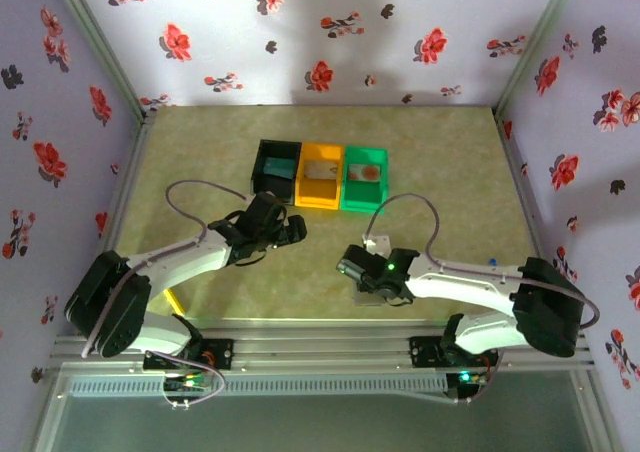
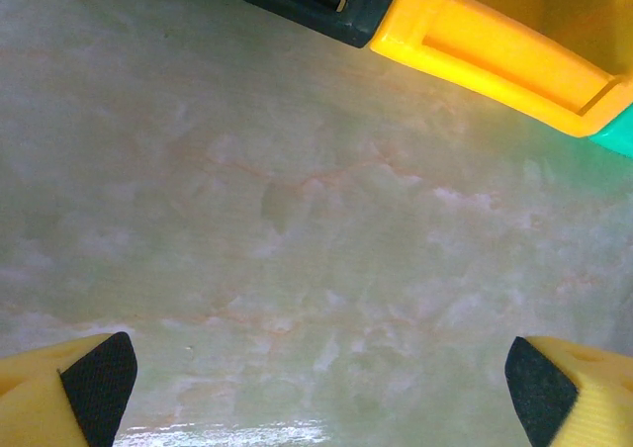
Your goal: Take the credit cards out of the card holder
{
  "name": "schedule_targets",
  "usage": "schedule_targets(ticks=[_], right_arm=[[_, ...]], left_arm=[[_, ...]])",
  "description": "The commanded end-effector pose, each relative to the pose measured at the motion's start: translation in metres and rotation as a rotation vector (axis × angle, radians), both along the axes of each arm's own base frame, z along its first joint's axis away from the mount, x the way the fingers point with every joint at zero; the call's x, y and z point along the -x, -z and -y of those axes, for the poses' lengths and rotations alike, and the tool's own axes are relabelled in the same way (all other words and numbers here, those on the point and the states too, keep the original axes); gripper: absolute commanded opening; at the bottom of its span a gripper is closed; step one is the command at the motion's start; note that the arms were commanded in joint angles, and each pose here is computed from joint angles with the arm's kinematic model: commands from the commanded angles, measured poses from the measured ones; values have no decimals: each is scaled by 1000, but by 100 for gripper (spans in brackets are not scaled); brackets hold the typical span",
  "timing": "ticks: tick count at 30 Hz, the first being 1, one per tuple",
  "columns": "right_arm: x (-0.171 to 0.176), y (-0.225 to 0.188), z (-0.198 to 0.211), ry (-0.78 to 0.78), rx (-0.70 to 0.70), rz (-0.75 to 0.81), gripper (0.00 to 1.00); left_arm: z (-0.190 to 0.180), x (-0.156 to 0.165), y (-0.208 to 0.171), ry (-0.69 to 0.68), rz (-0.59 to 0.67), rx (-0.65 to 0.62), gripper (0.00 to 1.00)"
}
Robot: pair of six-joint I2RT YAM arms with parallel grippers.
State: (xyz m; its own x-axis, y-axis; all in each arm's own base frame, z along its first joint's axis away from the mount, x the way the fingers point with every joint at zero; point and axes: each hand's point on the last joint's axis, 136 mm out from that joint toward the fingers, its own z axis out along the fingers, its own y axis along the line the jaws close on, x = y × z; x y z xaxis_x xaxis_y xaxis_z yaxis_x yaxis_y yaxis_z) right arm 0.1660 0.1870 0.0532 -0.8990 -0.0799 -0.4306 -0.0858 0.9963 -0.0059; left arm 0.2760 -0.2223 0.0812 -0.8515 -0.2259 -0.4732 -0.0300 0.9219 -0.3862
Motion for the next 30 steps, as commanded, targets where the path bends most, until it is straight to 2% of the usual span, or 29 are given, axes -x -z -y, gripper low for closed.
schedule_targets(ticks=[1, 14, 25, 30], right_arm=[[9, 9, 3, 25, 5, -23, 50], [14, 39, 5, 47, 57, -60, 42], [13, 44, 2, 56, 53, -63, 18], [8, 37, -17, 33, -28, -47, 15]], left_arm=[[3, 3, 0, -2, -20, 3, 100], [1, 4, 3, -3, -29, -10, 100], [0, 5, 5, -6, -34, -14, 100], [0, 6, 5, -4, -36, -15, 100]])
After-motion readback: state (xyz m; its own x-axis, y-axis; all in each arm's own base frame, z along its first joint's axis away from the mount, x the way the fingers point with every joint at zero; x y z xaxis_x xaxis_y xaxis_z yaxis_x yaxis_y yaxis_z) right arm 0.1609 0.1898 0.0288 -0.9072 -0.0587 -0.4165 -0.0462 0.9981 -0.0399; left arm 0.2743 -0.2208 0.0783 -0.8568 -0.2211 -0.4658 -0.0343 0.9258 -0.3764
